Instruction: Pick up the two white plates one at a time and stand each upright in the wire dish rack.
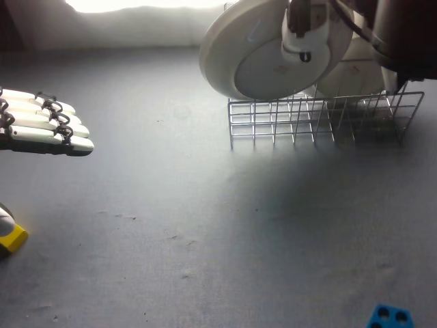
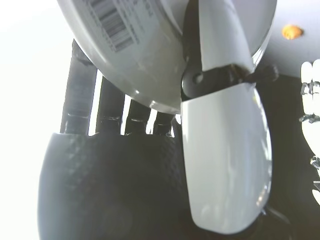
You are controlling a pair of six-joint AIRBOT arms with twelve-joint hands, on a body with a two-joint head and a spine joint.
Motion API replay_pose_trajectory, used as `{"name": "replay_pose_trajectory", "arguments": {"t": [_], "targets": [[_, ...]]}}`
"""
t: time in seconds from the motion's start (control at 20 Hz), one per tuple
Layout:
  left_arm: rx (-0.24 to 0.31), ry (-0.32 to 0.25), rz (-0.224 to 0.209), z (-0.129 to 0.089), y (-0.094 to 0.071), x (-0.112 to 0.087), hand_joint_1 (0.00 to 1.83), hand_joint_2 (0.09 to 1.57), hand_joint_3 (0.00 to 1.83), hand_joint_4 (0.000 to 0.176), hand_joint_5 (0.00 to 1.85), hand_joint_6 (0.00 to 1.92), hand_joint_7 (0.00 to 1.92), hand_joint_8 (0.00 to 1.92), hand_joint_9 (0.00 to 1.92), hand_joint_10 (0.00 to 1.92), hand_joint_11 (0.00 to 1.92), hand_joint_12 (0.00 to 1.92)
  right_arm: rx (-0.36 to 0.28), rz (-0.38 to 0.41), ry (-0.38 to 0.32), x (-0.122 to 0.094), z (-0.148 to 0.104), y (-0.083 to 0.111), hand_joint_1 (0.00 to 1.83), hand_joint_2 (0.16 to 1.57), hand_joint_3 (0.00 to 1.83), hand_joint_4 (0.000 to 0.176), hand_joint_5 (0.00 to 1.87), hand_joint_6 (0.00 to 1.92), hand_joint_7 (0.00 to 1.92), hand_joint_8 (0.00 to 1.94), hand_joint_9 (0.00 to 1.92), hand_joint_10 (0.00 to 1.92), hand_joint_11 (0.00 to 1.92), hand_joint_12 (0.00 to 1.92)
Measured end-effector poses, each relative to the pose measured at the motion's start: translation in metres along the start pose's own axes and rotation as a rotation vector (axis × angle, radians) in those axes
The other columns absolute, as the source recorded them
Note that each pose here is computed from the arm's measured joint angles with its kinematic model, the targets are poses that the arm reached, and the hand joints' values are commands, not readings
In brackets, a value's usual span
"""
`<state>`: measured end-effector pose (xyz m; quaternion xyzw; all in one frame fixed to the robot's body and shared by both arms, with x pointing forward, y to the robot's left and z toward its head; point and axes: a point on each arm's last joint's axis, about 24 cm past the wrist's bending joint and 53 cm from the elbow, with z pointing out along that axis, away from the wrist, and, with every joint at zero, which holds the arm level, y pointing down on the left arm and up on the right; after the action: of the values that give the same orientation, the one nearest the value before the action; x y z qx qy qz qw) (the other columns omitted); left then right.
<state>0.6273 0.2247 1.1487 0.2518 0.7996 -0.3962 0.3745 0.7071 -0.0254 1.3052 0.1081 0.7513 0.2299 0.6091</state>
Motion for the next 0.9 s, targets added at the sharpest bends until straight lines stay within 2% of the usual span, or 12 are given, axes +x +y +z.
{"name": "replay_pose_trajectory", "arguments": {"t": [0.15,0.45,0.6,0.75,0.9], "targets": [[0.001,-0.001,0.000,0.000,0.000,0.000,0.00,1.03,0.00,0.000,0.00,0.00,0.00,0.00,0.00,0.00,0.00,0.00,0.004,-0.008,0.002,0.000,0.003,0.000,1.38,1.07,0.00,0.000,1.05,0.90,1.12,0.68,0.98,1.03,0.81,1.07],[0.007,0.004,0.007,0.002,-0.003,0.001,0.00,1.04,0.00,0.000,0.00,0.00,0.00,0.00,0.00,0.00,0.00,0.00,0.046,-0.027,-0.001,0.000,0.014,-0.015,1.39,1.06,0.00,0.000,1.07,0.86,1.16,0.63,0.99,1.01,0.81,1.09],[0.007,0.003,0.006,0.002,-0.003,0.000,0.00,1.03,0.00,0.000,0.00,0.00,0.00,0.00,0.00,0.00,0.00,0.00,0.043,-0.050,-0.003,0.004,0.015,-0.015,1.38,1.06,0.00,0.000,1.05,0.89,1.13,0.67,0.98,1.03,0.79,1.12],[0.006,0.005,0.007,0.002,-0.003,0.001,0.00,1.04,0.00,0.000,0.00,0.00,0.00,0.00,0.00,0.00,0.00,0.00,0.031,-0.064,0.006,0.011,0.016,-0.013,1.39,1.05,0.00,0.000,1.08,0.83,1.18,0.58,1.01,0.99,0.81,1.09],[0.006,0.005,0.008,0.001,-0.002,0.001,0.00,1.04,0.00,0.000,0.00,0.00,0.00,0.00,0.00,0.00,0.00,0.00,0.029,-0.073,0.009,0.014,0.019,-0.015,1.38,1.07,0.00,0.000,1.04,0.92,1.11,0.68,0.97,1.05,0.79,1.10]]}}
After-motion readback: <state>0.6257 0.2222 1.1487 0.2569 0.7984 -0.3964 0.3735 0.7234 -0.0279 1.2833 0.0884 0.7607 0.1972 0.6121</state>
